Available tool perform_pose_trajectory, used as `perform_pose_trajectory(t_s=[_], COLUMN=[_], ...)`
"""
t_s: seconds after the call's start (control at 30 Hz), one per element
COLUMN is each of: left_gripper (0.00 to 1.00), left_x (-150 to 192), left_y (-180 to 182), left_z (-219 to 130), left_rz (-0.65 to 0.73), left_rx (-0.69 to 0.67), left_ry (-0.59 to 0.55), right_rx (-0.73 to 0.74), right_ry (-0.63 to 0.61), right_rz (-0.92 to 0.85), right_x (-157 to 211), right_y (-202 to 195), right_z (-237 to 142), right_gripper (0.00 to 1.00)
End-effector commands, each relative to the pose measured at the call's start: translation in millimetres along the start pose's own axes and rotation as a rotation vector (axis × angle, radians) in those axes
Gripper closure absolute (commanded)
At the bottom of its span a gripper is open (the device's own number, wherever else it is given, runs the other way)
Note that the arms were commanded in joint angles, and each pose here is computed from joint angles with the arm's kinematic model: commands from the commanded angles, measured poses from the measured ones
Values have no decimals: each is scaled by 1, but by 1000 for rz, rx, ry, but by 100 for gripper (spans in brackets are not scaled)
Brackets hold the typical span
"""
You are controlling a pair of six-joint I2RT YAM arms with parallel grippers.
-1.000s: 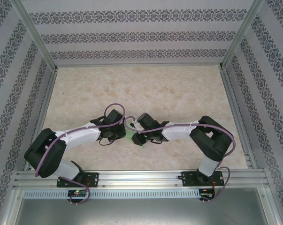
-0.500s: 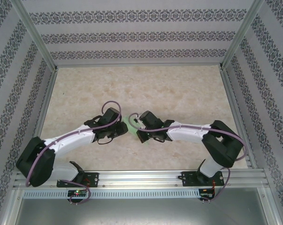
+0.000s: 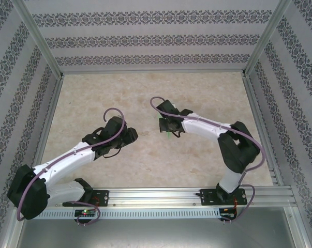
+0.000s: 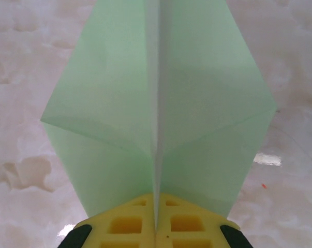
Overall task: Fold a paper plane with a square sheet of paper (pick it up from the middle)
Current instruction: Move the paper plane to the center of the table.
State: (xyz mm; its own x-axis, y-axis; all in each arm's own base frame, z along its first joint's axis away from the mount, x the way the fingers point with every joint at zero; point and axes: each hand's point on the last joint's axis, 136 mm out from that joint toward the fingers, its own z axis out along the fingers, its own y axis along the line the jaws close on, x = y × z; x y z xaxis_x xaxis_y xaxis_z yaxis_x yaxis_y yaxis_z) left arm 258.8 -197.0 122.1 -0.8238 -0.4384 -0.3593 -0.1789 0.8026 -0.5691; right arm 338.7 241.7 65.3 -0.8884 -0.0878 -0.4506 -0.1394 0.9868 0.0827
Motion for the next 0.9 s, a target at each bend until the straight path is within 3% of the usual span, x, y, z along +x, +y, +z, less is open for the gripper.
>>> perform_pose_trajectory(t_s=[0.0,0.5,0.87], left_gripper=[53,52,52], left_x=[3,4,3], left_y=[14,25,22], left_z=[-4,-12,-8], left_rz=[-5,-27,-18], left_rx=[-27,-17,-22], left_ry=[5,-10,4], right_rx=[45,116,132], right_ry=[100,226,162], right_rz=[55,3,-1], right_x=[14,49,26], right_y=[-2,4,2], right_z=[10,57,35], right_gripper=[95,85,86])
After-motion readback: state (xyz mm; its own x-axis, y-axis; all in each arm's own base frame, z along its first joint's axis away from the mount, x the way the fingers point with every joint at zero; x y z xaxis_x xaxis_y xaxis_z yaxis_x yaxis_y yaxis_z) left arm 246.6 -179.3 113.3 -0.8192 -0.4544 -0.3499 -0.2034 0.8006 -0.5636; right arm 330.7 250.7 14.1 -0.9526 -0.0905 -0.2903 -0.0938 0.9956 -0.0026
